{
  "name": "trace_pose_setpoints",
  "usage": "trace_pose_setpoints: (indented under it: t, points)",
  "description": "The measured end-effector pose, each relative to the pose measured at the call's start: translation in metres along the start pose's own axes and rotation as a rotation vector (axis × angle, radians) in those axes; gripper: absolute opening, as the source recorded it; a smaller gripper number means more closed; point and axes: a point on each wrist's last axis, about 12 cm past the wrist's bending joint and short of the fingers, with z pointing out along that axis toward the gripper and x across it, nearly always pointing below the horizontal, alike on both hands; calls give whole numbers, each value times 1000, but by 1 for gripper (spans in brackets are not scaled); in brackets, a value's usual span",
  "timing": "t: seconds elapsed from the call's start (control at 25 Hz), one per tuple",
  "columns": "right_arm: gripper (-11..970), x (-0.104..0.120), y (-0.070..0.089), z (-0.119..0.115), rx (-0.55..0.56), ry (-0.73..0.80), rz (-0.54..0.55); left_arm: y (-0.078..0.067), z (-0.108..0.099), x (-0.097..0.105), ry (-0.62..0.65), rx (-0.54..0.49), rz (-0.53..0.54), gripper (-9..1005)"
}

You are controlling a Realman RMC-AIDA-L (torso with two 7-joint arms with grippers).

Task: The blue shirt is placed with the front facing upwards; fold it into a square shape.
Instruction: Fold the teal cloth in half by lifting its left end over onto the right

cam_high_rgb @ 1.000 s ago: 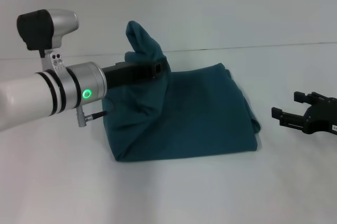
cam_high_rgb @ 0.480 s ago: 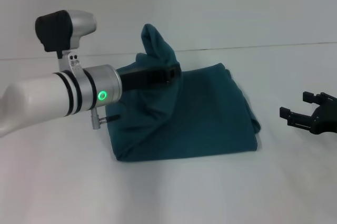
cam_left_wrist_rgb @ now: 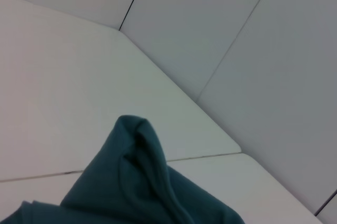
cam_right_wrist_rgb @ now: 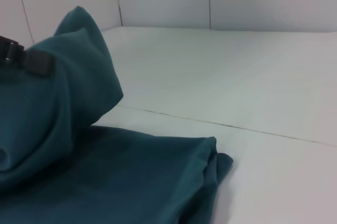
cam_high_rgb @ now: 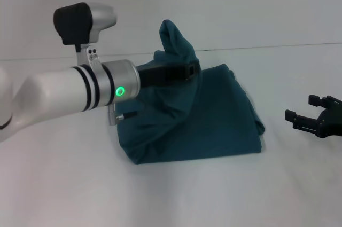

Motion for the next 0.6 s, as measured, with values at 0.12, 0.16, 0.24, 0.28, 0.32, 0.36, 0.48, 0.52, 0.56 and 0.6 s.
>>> trace_pose_setpoints:
  t: [0.12, 0.16, 0.24, 0.28, 0.32, 0.36, 0.48, 0.52, 0.56, 0.6]
  points:
    - [898, 0, 1, 0, -1, 0, 0, -2, 6, 2, 4, -16, 7, 70]
    - [897, 0, 1, 0, -1, 0, 0, -2, 7, 3, 8, -18, 5, 70]
    - [894, 0, 1, 1, -1, 0, 0, -2, 10, 5, 13, -24, 0, 70]
    - [892, 0, 1, 1, -2, 0, 1, -3, 12, 6, 15, -30, -1, 70]
    - [891, 0, 1, 1, -2, 0, 0, -3, 13, 8, 18, -34, -1, 70]
    - [889, 0, 1, 1, -2, 0, 1, -3, 14, 9, 20, -38, -1, 70]
    - [885, 0, 1, 1, -2, -1, 0, -4, 18, 11, 28, -44, 7, 70]
    - [883, 0, 1, 1, -2, 0, -2, -5, 19, 12, 31, -44, 12, 70]
    - [882, 1, 1, 1, -2, -1, -3, -5, 19, 12, 32, -45, 14, 70]
    - [880, 1, 1, 0, 1, -2, -5, -6, 20, 12, 34, -45, 16, 71]
